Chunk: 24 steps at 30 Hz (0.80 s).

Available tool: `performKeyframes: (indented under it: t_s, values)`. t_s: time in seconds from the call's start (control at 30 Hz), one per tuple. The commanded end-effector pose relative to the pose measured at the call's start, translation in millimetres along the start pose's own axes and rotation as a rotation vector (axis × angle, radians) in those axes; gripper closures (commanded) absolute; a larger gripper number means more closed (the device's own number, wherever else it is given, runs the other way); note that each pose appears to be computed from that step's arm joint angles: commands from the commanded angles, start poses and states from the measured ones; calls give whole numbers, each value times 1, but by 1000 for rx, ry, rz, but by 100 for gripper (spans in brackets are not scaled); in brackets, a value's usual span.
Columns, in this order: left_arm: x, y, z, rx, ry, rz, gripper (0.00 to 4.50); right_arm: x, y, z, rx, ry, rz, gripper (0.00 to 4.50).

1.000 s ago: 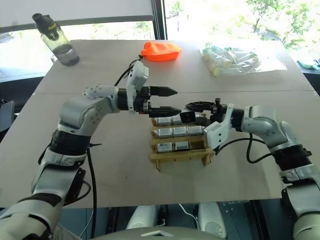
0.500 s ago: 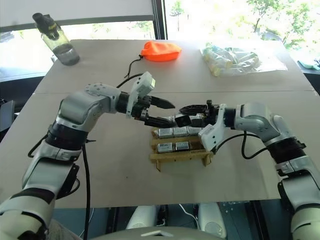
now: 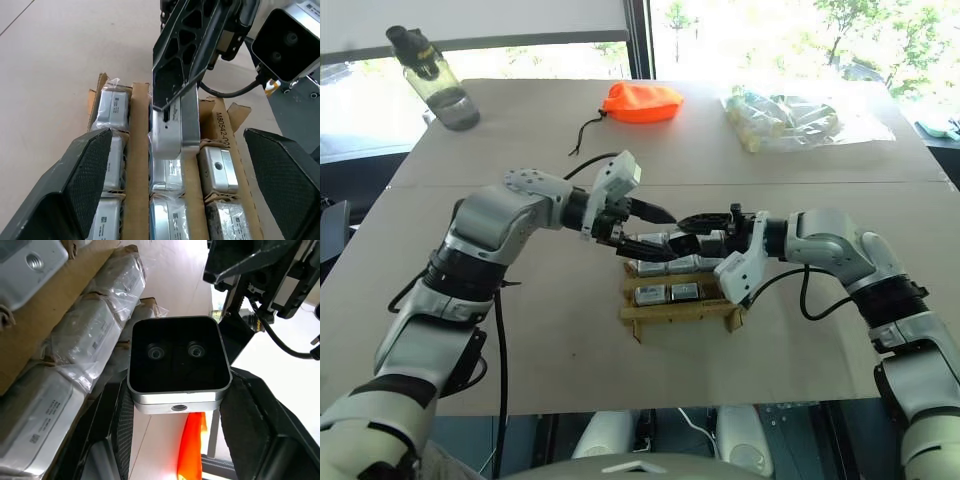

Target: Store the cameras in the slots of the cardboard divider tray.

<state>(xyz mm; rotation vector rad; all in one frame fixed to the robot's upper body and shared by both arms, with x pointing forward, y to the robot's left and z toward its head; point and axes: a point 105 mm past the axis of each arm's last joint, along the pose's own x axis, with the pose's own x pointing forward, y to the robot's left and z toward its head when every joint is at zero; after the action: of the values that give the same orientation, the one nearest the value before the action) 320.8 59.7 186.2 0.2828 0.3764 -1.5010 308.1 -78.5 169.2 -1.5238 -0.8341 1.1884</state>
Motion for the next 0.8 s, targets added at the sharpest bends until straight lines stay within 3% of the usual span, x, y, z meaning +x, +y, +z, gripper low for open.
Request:
performKeyframes:
  t_s: [0.03, 0.2, 0.23, 0.33, 0.43, 0.47, 0.5, 0.63, 0.8]
  values:
    - [-3, 0, 11, 42, -29, 9, 118, -1, -18, 1, -28, -10, -60, 262]
    - [0, -5, 8, 35, -20, -12, 347, -1, -18, 1, -27, -9, -65, 262]
    - [0, -5, 8, 36, -19, -13, 376, -1, -18, 1, -27, -8, -65, 262]
    - [0, -3, 9, 37, -20, -8, 383, -2, -20, 0, -11, 0, -70, 262]
    - [1, -2, 9, 42, -19, -7, 383, -4, -24, 1, 30, 6, -83, 122]
    - [2, -2, 9, 46, -18, -6, 383, -6, -26, 1, 32, 3, -97, 50]
    - [2, -2, 9, 51, -17, -5, 383, -8, -27, 0, 43, 10, -104, 15]
    - [6, -4, 12, 86, -17, -4, 383, -23, -24, -5, 116, 52, -101, 0]
    - [8, -8, 25, 127, -57, 2, 383, -70, -19, 1, 493, 103, -147, 0]
